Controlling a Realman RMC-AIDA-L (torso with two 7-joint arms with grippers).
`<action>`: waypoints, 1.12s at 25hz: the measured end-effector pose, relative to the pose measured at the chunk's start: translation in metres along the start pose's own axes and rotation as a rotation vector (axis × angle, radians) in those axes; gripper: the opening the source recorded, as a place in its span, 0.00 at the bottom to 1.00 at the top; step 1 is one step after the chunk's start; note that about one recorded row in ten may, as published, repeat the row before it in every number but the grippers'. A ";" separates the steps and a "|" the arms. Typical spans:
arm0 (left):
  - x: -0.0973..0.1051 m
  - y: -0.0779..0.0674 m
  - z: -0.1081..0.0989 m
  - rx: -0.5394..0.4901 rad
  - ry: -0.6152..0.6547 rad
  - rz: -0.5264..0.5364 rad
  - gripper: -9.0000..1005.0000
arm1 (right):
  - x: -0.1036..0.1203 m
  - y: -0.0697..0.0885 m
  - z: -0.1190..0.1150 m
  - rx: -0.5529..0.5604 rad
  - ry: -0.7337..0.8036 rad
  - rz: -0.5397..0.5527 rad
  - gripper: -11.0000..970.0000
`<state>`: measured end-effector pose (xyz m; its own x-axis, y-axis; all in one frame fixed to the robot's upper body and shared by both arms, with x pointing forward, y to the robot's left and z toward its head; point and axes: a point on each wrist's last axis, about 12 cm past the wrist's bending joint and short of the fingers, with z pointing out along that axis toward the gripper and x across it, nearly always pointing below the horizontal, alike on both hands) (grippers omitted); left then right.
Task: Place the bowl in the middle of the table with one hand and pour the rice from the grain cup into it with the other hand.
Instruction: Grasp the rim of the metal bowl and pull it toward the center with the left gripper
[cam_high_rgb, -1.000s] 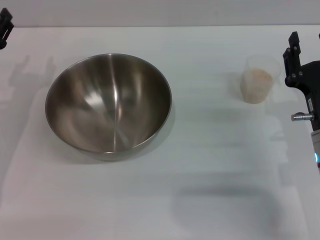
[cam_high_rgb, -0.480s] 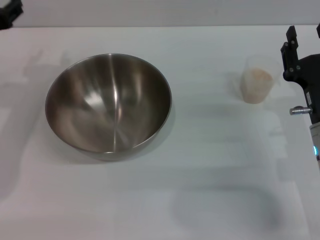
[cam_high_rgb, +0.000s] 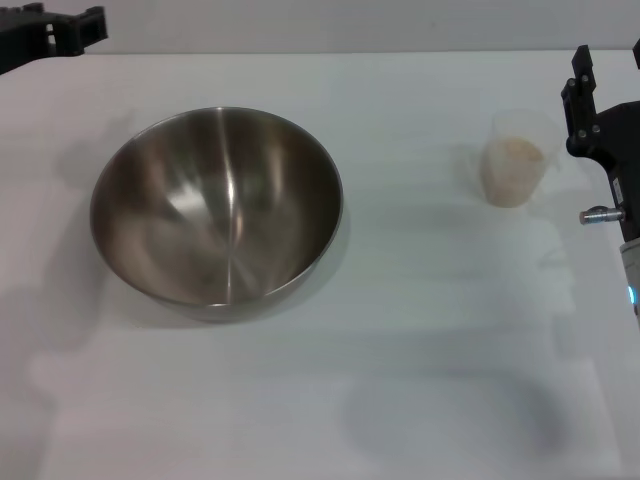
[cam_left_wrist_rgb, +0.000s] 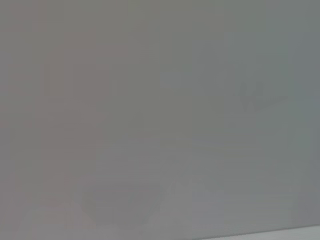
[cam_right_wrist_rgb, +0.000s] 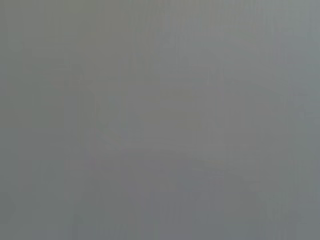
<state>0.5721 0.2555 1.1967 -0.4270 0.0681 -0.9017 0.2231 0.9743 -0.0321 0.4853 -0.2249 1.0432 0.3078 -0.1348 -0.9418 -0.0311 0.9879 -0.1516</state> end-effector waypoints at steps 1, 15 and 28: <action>-0.004 0.000 -0.003 0.038 0.001 -0.008 0.65 | 0.000 -0.001 0.000 0.000 0.000 -0.004 0.56; -0.017 -0.004 -0.015 0.114 0.080 0.022 0.65 | 0.002 -0.004 0.000 -0.007 -0.002 -0.024 0.56; 0.000 0.007 -0.024 0.102 0.187 0.021 0.65 | 0.002 -0.004 -0.002 -0.013 -0.004 -0.032 0.56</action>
<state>0.5524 0.2677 1.2069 -0.5742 0.1363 -0.8073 0.3174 0.9460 -0.0660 0.4842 -0.2295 1.0412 0.3124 -0.1657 -0.9354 -0.0337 0.9821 -0.1853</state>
